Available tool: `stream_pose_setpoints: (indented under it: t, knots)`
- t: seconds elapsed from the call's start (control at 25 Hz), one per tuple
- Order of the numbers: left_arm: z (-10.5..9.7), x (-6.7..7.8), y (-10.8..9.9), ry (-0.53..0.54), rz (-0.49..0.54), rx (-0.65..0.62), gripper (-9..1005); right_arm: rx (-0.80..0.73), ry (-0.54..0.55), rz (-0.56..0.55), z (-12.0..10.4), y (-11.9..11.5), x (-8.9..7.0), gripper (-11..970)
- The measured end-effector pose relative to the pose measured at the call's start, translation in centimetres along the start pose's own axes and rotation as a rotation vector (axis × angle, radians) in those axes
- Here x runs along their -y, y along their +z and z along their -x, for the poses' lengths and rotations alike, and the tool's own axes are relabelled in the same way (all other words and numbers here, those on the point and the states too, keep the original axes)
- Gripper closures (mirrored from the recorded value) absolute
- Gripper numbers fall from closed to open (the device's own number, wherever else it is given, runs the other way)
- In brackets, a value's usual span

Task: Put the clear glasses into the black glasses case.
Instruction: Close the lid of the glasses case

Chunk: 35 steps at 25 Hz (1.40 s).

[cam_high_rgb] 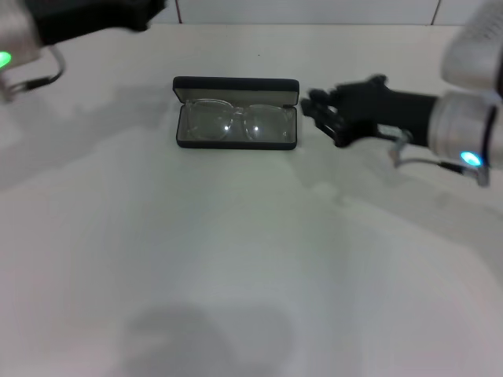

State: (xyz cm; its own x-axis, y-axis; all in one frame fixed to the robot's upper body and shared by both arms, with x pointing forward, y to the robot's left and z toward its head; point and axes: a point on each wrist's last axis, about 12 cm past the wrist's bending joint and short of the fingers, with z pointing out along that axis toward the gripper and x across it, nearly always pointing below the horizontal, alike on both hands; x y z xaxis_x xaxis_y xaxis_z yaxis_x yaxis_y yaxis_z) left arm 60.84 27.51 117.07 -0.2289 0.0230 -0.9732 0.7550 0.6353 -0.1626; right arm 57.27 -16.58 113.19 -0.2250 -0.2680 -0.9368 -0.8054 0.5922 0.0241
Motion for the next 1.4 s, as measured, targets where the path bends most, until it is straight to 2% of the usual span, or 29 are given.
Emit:
stream_pose_setpoints:
  t: [0.16, 0.32, 0.64, 0.76, 1.4]
  knots:
    - [0.3, -0.5, 4.7, -0.029, 0.057, -0.092, 848, 0.033, 0.059, -0.002, -1.9, -2.0, 0.2, 833]
    - [-0.5, -1.1, 6.6, -0.055, 0.135, -0.137, 847, 0.046, 0.107, 0.038, -2.7, -2.7, 0.0, 833]
    - [-4.3, -1.2, 7.8, -0.073, 0.237, -0.253, 846, 0.065, 0.096, 0.059, -2.3, -2.5, -0.1, 834]
    - [-5.1, -1.2, 7.9, -0.074, 0.263, -0.275, 845, 0.070, 0.090, 0.064, -2.0, -2.3, 0.0, 834]
    - [-8.0, 0.3, 8.5, -0.094, 0.223, -0.372, 841, 0.058, 0.100, 0.073, -2.2, -1.7, 0.1, 833]
